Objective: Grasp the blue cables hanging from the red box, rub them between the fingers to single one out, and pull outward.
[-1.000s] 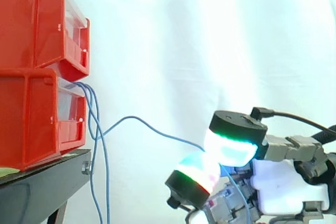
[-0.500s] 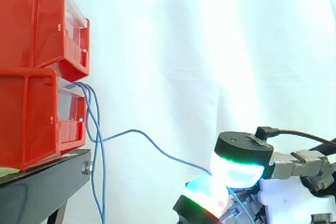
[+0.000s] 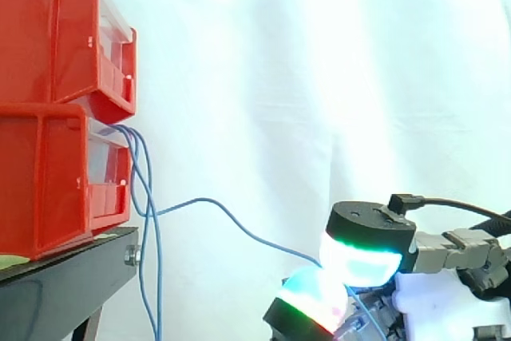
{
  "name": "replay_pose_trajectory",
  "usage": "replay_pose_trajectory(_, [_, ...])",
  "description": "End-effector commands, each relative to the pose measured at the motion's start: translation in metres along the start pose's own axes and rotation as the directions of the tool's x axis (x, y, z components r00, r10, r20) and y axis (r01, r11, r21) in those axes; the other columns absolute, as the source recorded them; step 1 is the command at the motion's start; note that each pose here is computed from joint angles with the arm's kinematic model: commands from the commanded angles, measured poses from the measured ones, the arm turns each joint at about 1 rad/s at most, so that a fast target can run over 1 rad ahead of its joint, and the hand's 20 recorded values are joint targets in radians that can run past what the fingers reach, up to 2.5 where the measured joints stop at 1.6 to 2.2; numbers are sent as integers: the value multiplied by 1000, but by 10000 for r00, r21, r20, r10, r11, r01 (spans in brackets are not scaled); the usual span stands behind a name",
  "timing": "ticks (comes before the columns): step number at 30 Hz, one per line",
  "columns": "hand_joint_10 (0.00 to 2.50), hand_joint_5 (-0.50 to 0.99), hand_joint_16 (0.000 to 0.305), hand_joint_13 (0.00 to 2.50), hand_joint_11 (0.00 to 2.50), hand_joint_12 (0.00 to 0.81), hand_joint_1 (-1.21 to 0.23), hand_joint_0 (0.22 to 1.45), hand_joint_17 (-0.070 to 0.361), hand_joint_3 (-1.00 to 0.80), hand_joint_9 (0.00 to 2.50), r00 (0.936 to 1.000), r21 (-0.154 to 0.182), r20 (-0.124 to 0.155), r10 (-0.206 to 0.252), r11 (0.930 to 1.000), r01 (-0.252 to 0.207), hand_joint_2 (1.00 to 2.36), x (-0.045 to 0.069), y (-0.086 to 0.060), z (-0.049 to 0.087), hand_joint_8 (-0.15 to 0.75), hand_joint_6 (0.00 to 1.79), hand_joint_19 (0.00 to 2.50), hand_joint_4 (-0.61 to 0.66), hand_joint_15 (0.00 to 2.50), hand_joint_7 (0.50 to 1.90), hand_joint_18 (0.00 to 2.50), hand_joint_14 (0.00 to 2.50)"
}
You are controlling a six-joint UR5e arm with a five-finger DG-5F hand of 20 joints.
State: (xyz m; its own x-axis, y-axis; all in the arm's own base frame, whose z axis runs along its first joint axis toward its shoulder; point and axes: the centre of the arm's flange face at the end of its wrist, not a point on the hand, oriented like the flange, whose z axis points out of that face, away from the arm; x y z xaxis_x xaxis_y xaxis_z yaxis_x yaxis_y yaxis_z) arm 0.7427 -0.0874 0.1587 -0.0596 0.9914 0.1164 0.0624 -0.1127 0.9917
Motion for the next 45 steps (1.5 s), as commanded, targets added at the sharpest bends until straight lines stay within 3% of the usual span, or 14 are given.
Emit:
replay_pose_trajectory(1, [12,-107,51,752,366,394,-839,632,115,6,900,10000,-1,5,1,10000,-1,1010,-1,0,0,306,929,404,-27,382,1088,596,14])
replay_pose_trajectory(26, [13,-107,53,788,414,384,-842,631,119,-4,926,10000,1,-10,0,10000,0,1009,0,0,0,305,927,424,-23,431,1082,596,17])
replay_pose_trajectory(30, [13,-105,53,850,433,375,-845,632,119,3,951,10000,-1,5,0,10000,0,1009,0,0,0,302,923,468,-32,476,1098,657,17])
replay_pose_trajectory(31, [16,-104,55,912,432,409,-847,631,123,6,969,10000,-1,5,0,10000,0,1010,0,0,0,327,921,473,-21,500,1101,719,18])
replay_pose_trajectory(33, [14,-103,53,882,446,353,-847,631,119,5,952,10000,1,-10,0,10000,0,1009,0,0,0,298,920,495,-29,524,1101,711,18])
replay_pose_trajectory(45, [14,-102,52,935,470,378,-843,625,118,-4,984,10000,-1,5,0,10000,0,1006,0,0,0,313,919,524,-15,547,1087,766,21])
